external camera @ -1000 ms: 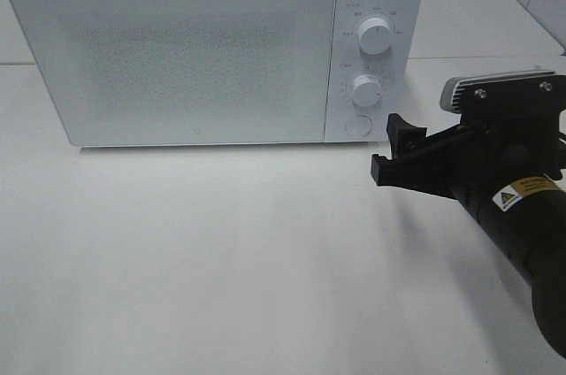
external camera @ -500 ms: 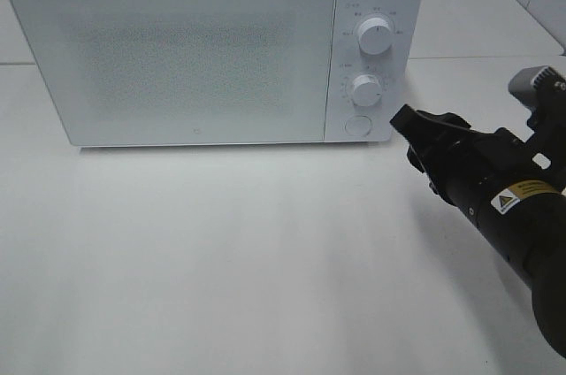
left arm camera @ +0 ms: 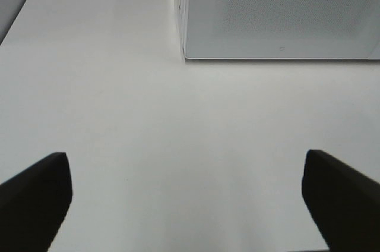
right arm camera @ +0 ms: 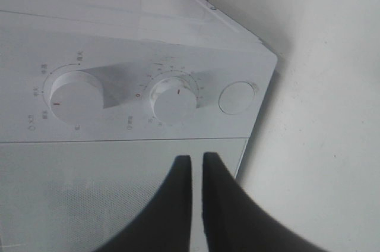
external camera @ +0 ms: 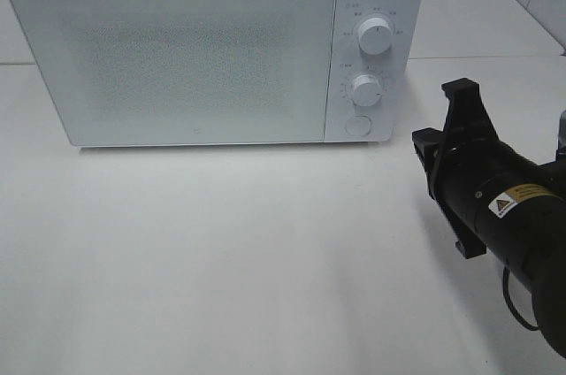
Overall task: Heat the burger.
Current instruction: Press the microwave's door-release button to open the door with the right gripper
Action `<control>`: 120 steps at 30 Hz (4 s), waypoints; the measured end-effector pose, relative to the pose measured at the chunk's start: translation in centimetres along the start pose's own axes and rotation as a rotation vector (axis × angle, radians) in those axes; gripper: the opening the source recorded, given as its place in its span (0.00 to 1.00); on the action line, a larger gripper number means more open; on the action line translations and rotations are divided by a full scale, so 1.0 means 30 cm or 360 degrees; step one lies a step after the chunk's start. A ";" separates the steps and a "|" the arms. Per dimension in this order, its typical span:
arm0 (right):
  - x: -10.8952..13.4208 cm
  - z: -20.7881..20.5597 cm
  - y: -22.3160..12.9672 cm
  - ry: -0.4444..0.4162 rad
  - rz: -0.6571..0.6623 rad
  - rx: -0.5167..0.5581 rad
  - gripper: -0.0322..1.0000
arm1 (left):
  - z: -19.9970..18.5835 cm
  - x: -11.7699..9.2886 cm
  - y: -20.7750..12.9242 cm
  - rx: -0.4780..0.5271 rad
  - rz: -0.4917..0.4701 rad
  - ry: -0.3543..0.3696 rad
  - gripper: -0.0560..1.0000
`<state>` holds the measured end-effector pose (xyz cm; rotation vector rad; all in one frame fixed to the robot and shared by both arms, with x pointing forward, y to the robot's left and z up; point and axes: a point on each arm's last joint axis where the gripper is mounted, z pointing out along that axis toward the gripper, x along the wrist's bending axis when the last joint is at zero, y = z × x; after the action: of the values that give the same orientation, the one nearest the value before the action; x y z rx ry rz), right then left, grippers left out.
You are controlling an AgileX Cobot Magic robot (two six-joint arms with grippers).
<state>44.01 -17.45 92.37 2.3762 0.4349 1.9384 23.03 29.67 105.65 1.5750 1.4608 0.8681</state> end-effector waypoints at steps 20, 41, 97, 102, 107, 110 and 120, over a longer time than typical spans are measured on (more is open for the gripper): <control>-0.044 0.009 -0.009 -0.0134 0.0227 -0.0002 0.03 | 0.000 0.000 0.000 0.0000 0.0000 0.0000 0.97; -0.072 0.208 -0.077 -0.0151 0.0208 0.0012 0.03 | 0.000 0.000 0.000 0.0000 0.0000 0.0000 0.97; -0.121 0.498 -0.065 -0.0254 0.0281 0.0017 0.03 | 0.000 0.000 0.000 0.0000 0.0000 0.0000 0.97; -0.119 0.499 -0.064 -0.0236 0.0308 0.0009 0.03 | 0.000 0.000 0.000 0.0000 0.0000 0.0000 0.97; -0.110 0.501 -0.064 -0.0193 0.0365 0.0008 0.03 | 0.000 0.000 0.000 0.0000 0.0000 0.0000 0.97; -0.110 0.501 -0.064 -0.0192 0.0374 0.0010 0.03 | 0.000 0.000 0.000 0.0000 0.0000 0.0000 0.97; -0.111 0.501 -0.070 -0.0186 0.0411 0.0028 0.03 | 0.000 0.000 0.000 0.0000 0.0000 0.0000 0.97</control>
<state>57.55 -14.12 85.52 2.6543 0.1452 1.8795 23.03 29.67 105.65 1.5750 1.4608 0.8681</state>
